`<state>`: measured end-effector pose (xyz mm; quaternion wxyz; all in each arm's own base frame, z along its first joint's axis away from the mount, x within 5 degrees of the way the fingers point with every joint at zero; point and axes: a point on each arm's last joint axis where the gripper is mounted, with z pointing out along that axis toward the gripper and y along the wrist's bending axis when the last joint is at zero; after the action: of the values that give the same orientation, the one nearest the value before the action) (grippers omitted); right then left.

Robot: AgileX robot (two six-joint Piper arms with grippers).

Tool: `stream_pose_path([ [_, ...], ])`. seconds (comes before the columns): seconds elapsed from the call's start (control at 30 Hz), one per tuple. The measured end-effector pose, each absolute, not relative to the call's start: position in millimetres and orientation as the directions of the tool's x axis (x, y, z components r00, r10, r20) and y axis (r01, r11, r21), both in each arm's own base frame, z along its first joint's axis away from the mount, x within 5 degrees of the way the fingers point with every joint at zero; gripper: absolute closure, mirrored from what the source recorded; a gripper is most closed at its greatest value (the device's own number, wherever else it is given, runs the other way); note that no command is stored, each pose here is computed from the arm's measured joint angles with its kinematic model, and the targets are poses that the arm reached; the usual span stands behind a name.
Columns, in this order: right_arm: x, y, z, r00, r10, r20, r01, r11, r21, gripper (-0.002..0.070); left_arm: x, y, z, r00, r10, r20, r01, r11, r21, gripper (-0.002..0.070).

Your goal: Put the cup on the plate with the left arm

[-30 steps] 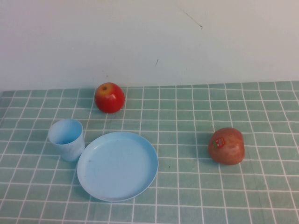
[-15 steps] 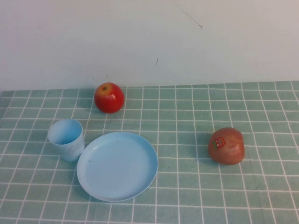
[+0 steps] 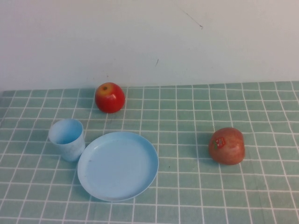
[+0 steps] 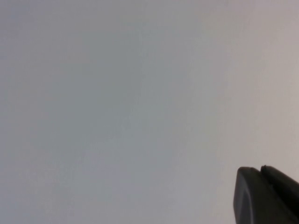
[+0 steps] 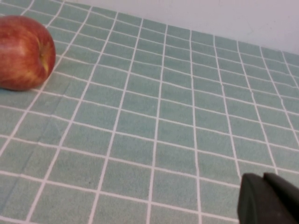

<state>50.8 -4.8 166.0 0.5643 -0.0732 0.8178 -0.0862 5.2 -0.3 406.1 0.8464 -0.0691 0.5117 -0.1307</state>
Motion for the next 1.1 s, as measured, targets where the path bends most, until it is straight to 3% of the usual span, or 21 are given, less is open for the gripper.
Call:
stream_pose_path([
  [0.17,51,-5,166,-0.352,-0.217,-0.910,-0.022,0.974,-0.224,0.0678,59,1,421,0.037,-0.179,-0.983,0.003,0.984,-0.179,0.0676],
  [0.33,51,-5,166,-0.352,-0.217,-0.910,-0.022,0.974,-0.224,0.0678,121,2,394,-0.311,-0.149,-0.939,-0.073,0.988,-0.133,0.0676],
  [0.7,51,-5,166,-0.352,-0.217,-0.910,-0.022,0.974,-0.224,0.0678,181,-3,355,-0.556,-0.205,-0.805,-0.109,0.979,-0.175,0.0676],
  [0.93,51,-5,166,-0.352,-0.217,-0.910,-0.022,0.974,-0.224,0.0678,234,-3,324,-0.780,-0.152,-0.607,-0.122,0.988,-0.091,0.0675],
  [1.1,51,-5,166,-0.352,-0.217,-0.910,-0.022,0.974,-0.224,0.0678,278,-4,314,-0.847,-0.135,-0.514,-0.114,0.991,-0.073,0.0595],
])
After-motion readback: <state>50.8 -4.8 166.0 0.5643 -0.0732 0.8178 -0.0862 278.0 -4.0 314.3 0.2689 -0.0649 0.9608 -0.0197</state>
